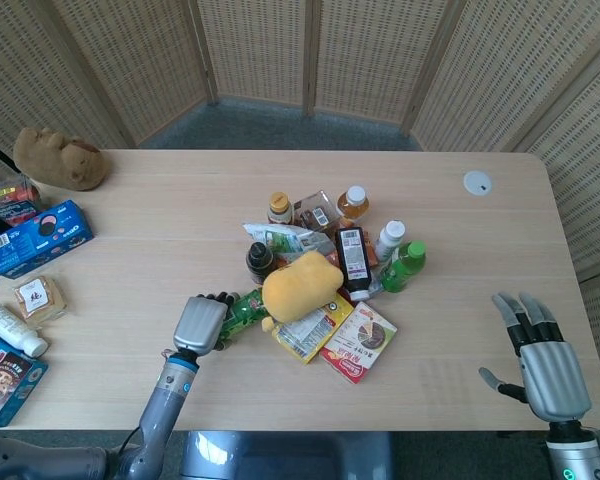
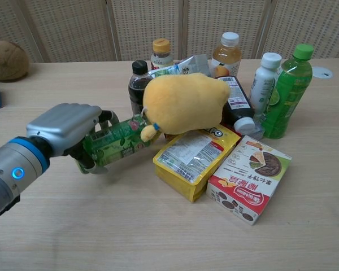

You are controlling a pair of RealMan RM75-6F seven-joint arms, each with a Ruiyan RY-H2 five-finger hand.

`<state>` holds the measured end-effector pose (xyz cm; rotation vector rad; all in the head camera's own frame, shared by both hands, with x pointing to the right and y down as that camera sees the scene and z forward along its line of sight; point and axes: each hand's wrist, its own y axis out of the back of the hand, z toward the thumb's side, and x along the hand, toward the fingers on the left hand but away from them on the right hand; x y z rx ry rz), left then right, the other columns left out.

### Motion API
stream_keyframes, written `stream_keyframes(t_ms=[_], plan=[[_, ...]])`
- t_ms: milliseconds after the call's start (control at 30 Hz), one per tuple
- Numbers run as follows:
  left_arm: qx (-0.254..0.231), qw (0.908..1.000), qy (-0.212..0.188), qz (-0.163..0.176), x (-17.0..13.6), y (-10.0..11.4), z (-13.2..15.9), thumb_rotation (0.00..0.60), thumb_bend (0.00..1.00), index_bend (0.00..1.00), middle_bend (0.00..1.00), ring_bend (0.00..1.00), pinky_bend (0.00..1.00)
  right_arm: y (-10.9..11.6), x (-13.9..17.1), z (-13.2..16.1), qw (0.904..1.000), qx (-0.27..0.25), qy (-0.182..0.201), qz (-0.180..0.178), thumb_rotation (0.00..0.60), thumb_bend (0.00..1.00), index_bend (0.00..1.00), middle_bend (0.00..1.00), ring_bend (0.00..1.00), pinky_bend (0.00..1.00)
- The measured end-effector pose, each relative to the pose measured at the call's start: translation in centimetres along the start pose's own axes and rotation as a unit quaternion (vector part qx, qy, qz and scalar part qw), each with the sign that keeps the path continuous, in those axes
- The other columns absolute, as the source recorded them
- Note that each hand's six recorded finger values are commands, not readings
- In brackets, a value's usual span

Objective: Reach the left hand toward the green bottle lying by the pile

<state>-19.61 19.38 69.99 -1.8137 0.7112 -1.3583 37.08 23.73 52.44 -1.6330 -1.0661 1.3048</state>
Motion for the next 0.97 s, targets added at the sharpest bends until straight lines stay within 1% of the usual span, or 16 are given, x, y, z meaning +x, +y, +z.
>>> stream_keyframes(t_ms=[100,200,333,433,567,633,733,967], plan=[[-0.014,0.9998,-0.003,0.017,-0.4,2.3,-0.3,0.6,0.0,0.84,0.8,0.78,0.8,-0.1,0.0,0.1,1.0,0.0,0.001,0.001,0.6,0.0,0.0,0.0,0.0,0.0],[-0.028,0.999,-0.008,0.035,-1.1,5.1,-0.6,0.6,0.0,0.84,0.8,0.78,0.8,-0.2,0.0,0.3,1.0,0.0,0.003,0.002,0.6,0.0,0.0,0.0,0.0,0.0],[-0.04,0.9971,-0.015,0.063,-2.3,9.6,-1.3,0.6,0.0,0.83,0.8,0.78,0.8,-0.5,0.1,0.5,1.0,0.001,0.006,0.006,0.6,0.0,0.0,0.0,0.0,0.0],[-0.037,0.9954,-0.014,0.088,-3.1,12.9,-2.1,0.6,0.0,0.83,0.8,0.78,0.8,-0.7,0.2,0.7,0.9999,0.002,0.008,0.01,0.6,0.0,0.0,0.0,0.0,0.0],[-0.025,0.9922,-0.006,0.122,-3.6,16.5,-3.0,0.6,0.0,0.82,0.8,0.78,0.8,-0.8,0.2,0.8,0.9999,0.002,0.008,0.011,0.6,0.0,0.0,0.0,0.0,0.0],[-0.021,0.9904,-0.003,0.136,-3.6,17.8,-3.3,0.6,0.0,0.82,0.8,0.78,0.8,-0.8,0.2,0.7,0.9999,0.003,0.007,0.01,0.6,0.0,0.0,0.0,0.0,0.0],[-0.018,0.9885,0.0,0.15,-3.7,19.2,-3.5,0.6,0.0,0.83,0.8,0.78,0.8,-0.8,0.1,0.7,0.9999,0.003,0.006,0.01,0.6,0.0,0.0,0.0,0.0,0.0],[-0.014,0.9869,0.001,0.161,-3.8,20.2,-3.4,0.6,0.0,0.82,0.8,0.78,0.8,-0.8,0.1,0.7,0.9999,0.003,0.007,0.011,0.6,0.0,0.0,0.0,0.0,0.0]])
